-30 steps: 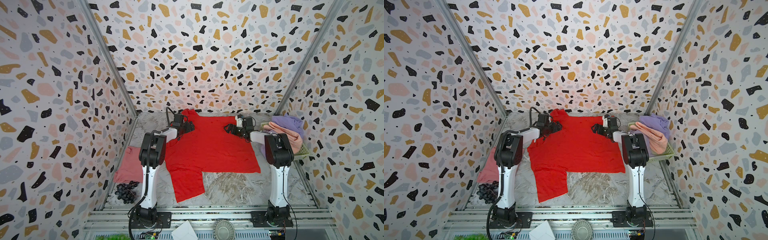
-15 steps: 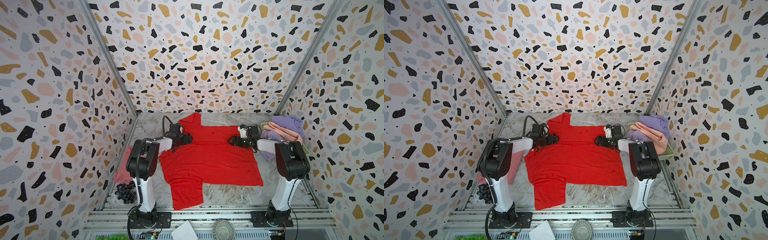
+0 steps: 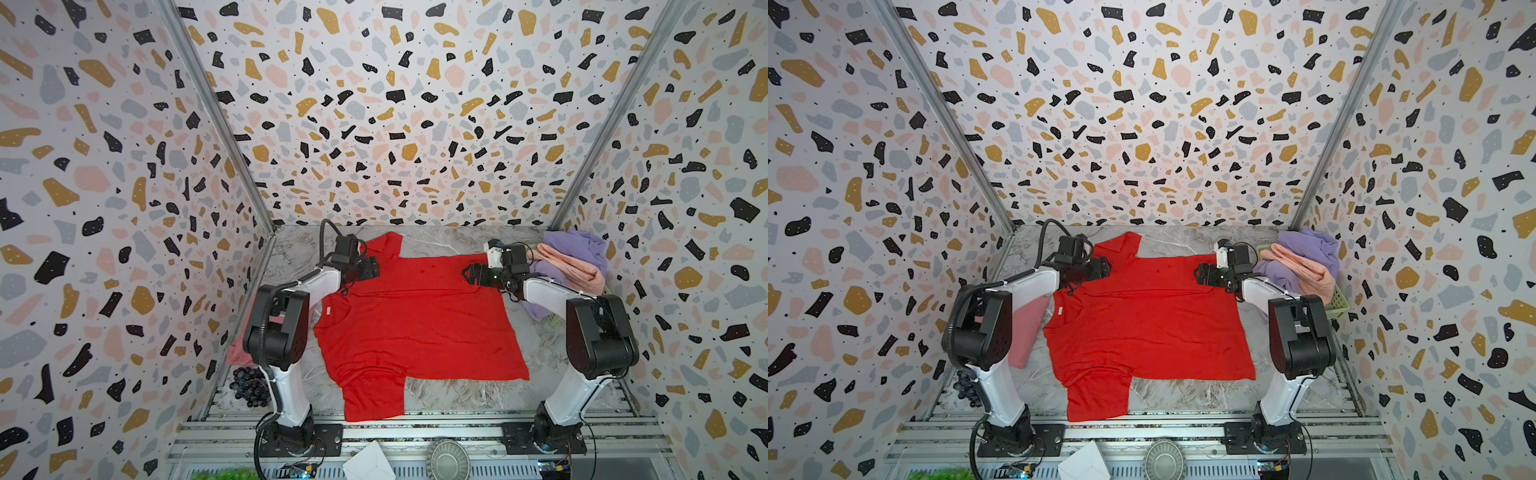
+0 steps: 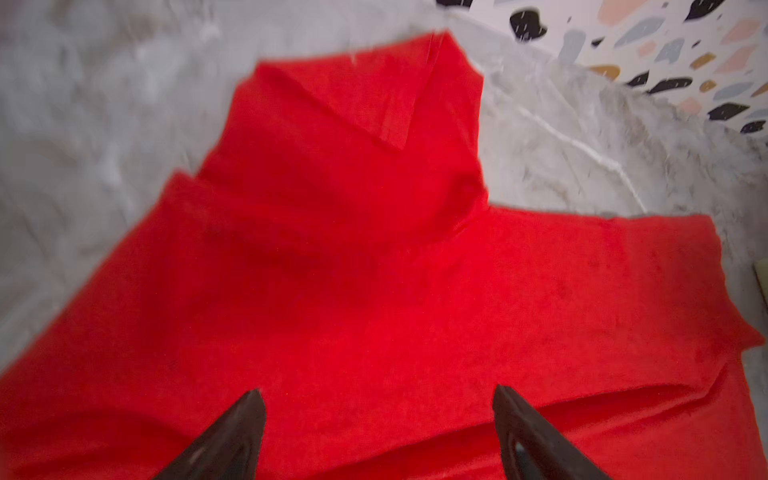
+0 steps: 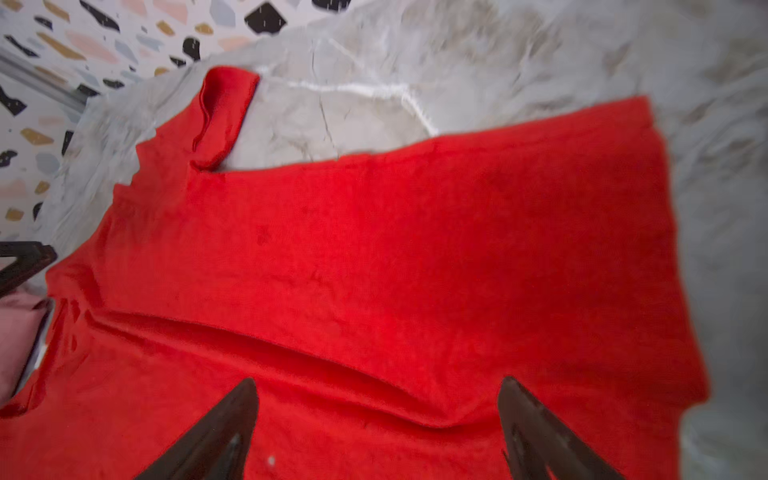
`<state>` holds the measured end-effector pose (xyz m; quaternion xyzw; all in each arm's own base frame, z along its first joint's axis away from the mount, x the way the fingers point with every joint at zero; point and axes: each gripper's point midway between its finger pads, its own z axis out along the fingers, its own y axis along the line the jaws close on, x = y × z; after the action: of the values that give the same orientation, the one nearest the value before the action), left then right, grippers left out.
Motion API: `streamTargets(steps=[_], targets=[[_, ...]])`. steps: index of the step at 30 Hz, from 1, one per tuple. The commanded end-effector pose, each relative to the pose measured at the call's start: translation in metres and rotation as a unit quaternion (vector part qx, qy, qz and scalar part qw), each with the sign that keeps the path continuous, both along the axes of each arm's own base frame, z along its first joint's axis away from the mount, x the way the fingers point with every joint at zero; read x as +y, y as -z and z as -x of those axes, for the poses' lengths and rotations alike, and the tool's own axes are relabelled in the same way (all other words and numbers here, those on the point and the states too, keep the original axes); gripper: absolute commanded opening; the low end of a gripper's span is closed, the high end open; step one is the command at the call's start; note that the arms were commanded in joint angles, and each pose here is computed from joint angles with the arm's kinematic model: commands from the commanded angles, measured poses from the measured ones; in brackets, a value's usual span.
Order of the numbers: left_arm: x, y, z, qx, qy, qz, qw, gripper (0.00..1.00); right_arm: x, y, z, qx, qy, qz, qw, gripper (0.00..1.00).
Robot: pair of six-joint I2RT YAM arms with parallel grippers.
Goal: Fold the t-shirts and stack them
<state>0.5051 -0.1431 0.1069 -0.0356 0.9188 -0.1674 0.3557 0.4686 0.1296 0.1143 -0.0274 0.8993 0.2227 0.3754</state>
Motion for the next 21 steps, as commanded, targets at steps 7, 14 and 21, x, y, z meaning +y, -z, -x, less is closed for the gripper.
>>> streamTargets(steps=[7, 14, 21], targets=[[-0.003, 0.014, -0.083, -0.01, 0.0, -0.064, 0.998, 0.75, -0.043, -0.017, -0.083, -0.052, 0.096, 0.026, 0.994, 0.88], [-0.015, 0.031, -0.121, -0.029, -0.008, -0.04, 0.999, 0.68, -0.057, 0.004, -0.108, -0.051, 0.11, 0.039, 0.992, 0.86], [-0.01, 0.052, -0.133, -0.028, -0.043, -0.07, 0.996, 0.67, -0.07, 0.032, -0.118, -0.023, 0.136, 0.061, 0.989, 0.86]])
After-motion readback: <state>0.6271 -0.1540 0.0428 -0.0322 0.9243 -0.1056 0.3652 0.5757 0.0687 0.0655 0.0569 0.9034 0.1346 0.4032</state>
